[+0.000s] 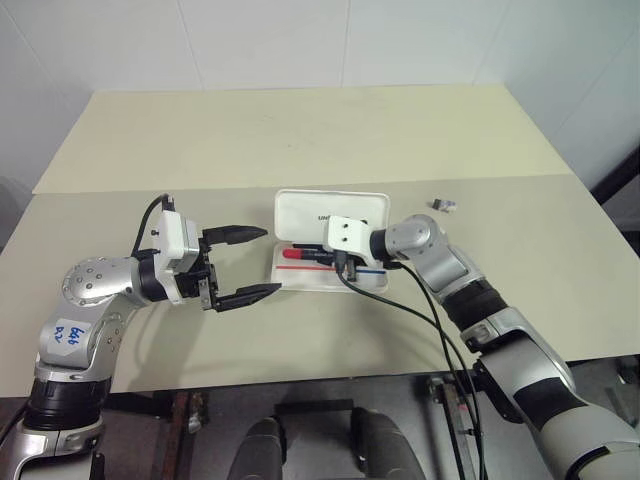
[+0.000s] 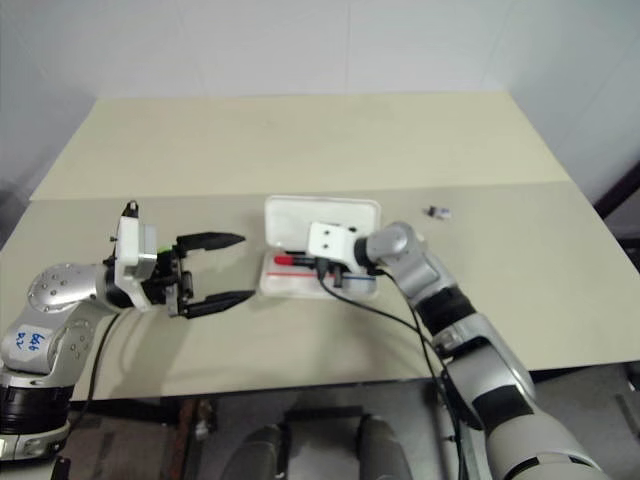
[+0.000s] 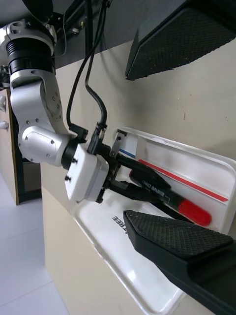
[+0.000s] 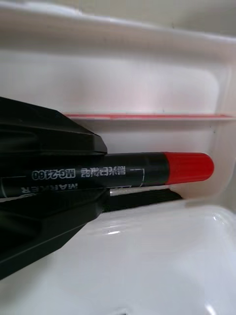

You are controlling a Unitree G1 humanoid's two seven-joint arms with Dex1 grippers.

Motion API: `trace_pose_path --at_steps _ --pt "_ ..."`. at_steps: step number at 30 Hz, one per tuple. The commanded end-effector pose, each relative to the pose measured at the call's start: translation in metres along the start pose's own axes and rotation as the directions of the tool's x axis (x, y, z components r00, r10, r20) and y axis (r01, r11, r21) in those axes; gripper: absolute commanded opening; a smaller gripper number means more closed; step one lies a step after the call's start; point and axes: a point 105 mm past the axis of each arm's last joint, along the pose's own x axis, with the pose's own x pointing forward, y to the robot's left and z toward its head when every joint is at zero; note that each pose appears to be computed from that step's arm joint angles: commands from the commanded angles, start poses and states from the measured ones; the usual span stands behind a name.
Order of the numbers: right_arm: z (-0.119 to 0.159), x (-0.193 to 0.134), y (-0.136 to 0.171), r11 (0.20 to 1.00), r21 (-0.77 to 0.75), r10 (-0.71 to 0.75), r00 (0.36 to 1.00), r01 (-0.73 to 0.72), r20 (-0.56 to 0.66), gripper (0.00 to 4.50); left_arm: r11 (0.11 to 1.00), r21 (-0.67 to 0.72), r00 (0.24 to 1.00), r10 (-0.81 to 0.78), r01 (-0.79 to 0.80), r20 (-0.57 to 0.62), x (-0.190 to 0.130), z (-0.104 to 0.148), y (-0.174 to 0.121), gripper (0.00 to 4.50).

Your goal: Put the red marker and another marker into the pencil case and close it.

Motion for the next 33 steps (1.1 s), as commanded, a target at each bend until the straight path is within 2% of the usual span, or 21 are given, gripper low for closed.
trace_pose_path --at_steps 1,3,4,9,13,14,19,24,30,33 --pt "-0.012 -0.001 0.018 0.997 0.003 0.083 0.996 -0.082 -0.027 0.61 0.999 0.050 1.000 -0.002 0.001 0.022 0.001 0.012 0.001 4.50" --pt "-0.015 -0.002 0.014 0.998 -0.002 0.058 0.997 -0.058 -0.048 0.61 0.999 0.051 1.000 -0.003 0.001 0.022 0.001 0.012 0.001 4.50" --pt "-0.017 -0.002 0.012 0.999 -0.007 0.044 0.997 -0.045 -0.058 1.33 0.999 0.051 1.000 -0.003 0.002 0.022 0.001 0.013 0.001 4.50" --pt "-0.015 -0.002 0.001 1.000 0.005 0.001 0.998 0.000 -0.064 2.87 0.999 0.052 1.000 -0.006 0.005 0.024 0.001 0.013 0.002 4.50" --pt "-0.011 -0.004 0.009 0.999 0.008 0.046 0.998 -0.045 -0.034 4.27 0.999 0.052 1.000 -0.006 0.005 0.027 0.002 0.013 0.003 4.50" --pt "-0.009 -0.006 0.012 0.998 0.012 0.063 0.998 -0.063 -0.024 4.48 0.999 0.052 1.000 -0.006 0.004 0.028 0.002 0.013 0.003 4.50" --pt "0.003 -0.015 0.037 0.984 -0.001 0.178 0.984 -0.178 0.032 4.48 0.999 0.051 0.999 -0.004 0.003 0.032 0.003 0.013 0.003 4.50" --pt "0.005 -0.022 0.045 0.978 -0.010 0.209 0.977 -0.209 0.036 4.48 0.999 0.051 0.999 -0.004 0.003 0.032 0.004 0.013 0.004 4.50" --pt "0.001 -0.020 0.030 0.992 -0.019 0.122 0.992 -0.122 0.018 4.48 0.998 0.055 0.999 -0.008 0.005 0.038 0.006 0.012 0.005 4.50" --pt "0.016 -0.024 0.016 0.997 -0.034 0.064 0.996 -0.062 0.056 4.48 0.998 0.058 0.999 -0.009 0.006 0.043 0.007 0.013 0.005 4.50"
